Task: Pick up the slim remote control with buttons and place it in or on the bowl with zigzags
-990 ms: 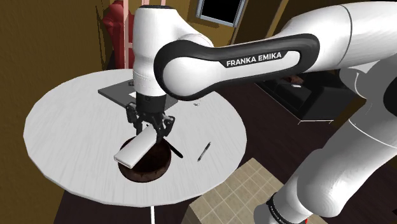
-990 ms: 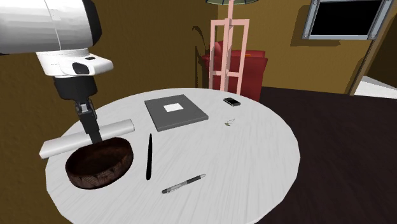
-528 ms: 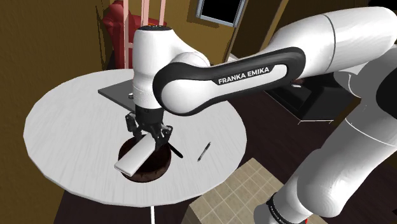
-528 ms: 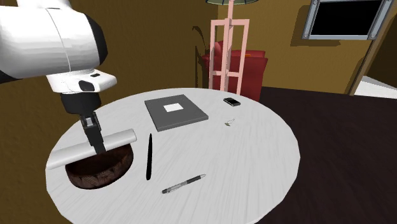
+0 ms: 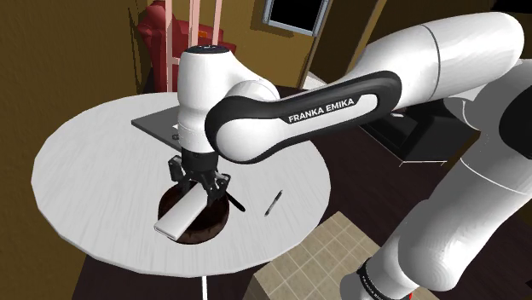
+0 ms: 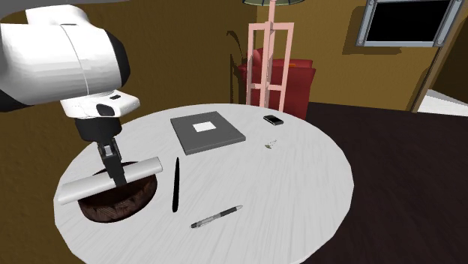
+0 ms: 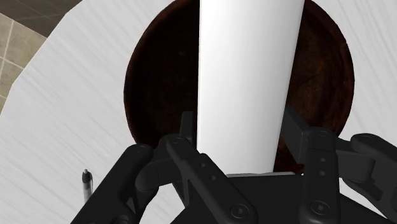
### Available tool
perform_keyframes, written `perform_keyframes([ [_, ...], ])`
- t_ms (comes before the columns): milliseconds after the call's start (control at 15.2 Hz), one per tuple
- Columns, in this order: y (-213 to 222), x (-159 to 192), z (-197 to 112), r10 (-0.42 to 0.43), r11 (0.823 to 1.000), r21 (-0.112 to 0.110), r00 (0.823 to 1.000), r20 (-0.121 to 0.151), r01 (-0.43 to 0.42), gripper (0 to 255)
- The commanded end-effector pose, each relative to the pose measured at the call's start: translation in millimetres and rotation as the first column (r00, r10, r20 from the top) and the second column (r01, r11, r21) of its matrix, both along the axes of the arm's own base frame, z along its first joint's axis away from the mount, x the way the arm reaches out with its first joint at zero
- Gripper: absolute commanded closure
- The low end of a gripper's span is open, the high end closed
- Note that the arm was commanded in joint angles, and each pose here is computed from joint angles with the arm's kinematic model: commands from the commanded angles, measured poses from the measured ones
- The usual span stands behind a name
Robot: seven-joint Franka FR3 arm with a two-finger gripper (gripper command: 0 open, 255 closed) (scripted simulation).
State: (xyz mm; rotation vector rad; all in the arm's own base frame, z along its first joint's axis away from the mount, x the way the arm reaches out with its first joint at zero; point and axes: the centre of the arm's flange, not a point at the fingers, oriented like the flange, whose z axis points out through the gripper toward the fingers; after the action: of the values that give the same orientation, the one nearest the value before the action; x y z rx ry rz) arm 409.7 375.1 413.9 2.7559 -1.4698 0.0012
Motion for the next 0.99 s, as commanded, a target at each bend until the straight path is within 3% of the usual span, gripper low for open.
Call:
perform_keyframes([
  [0, -0.1, -0.4, -1.2, 0.000, 1.000, -0.001, 1.000, -0.002, 0.000, 255],
  [66, -0.1, -0.4, -1.2, 0.000, 1.000, -0.001, 1.000, -0.002, 0.000, 255],
  [132, 0.0, -0.3, -1.4, 0.000, 1.000, -0.001, 1.000, -0.002, 0.000, 0],
  [462, -0.1, -0.4, -1.2, 0.000, 1.000, -0.001, 1.000, -0.002, 0.000, 0],
  [726, 0.8, 0.1, 48.8, 0.000, 1.000, -0.001, 1.000, -0.002, 0.000, 0],
  [924, 0.8, 0.1, 48.8, 0.000, 1.000, -0.001, 1.000, -0.002, 0.000, 0],
])
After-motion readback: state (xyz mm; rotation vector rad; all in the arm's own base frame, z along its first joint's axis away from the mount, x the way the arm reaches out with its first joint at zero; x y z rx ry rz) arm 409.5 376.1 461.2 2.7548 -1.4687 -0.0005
